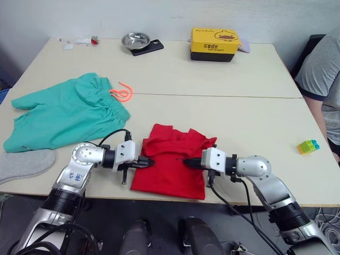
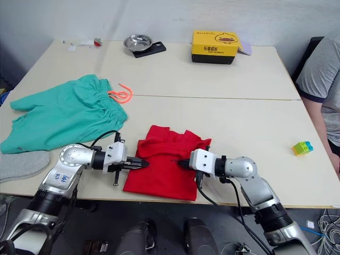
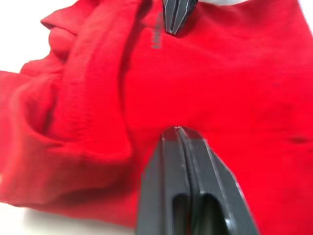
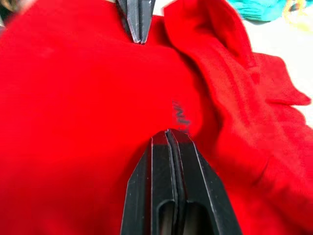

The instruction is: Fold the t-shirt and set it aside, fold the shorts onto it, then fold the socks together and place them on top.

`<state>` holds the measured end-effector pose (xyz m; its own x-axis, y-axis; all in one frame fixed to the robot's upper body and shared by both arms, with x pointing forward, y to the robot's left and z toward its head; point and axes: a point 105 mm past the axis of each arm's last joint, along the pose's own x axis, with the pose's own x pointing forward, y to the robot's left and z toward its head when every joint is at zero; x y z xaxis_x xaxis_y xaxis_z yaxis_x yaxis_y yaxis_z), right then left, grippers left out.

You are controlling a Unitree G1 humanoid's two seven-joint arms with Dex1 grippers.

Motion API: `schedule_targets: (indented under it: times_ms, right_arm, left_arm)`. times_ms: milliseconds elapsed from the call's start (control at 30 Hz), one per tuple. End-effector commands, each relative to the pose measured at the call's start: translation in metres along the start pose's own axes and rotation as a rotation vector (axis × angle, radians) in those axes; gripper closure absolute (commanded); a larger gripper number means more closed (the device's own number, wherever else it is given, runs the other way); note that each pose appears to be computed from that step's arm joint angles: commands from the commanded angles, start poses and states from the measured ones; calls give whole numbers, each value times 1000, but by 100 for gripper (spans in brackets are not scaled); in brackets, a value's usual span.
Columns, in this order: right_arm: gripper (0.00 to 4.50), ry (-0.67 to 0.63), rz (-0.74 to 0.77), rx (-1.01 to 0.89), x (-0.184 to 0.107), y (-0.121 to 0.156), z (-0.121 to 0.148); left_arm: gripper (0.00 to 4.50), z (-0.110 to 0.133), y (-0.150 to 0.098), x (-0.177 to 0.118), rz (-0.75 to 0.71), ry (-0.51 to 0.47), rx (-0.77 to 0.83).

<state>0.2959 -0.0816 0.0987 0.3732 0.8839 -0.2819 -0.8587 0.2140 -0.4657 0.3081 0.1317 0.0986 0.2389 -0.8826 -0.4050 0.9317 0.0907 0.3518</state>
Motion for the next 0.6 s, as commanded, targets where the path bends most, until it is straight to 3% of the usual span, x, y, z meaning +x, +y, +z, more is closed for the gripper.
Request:
schedule_targets:
  times_ms: [33, 333, 433, 600]
  right_arm:
    - [450, -35, -85, -18, 0, -17, 9]
    - [450, -11, -344, -12, -8, -66, 6]
    - [450, -6, -416, 22, -9, -77, 4]
    - [450, -105, -367, 104, -21, -75, 17]
  left_arm:
    - [446, 10, 28, 3, 148, -21, 73]
    - [446, 31, 86, 6, 438, -106, 141]
    - [446, 35, 107, 4, 563, -139, 96]
    - [446, 31, 114, 0, 600, -114, 89]
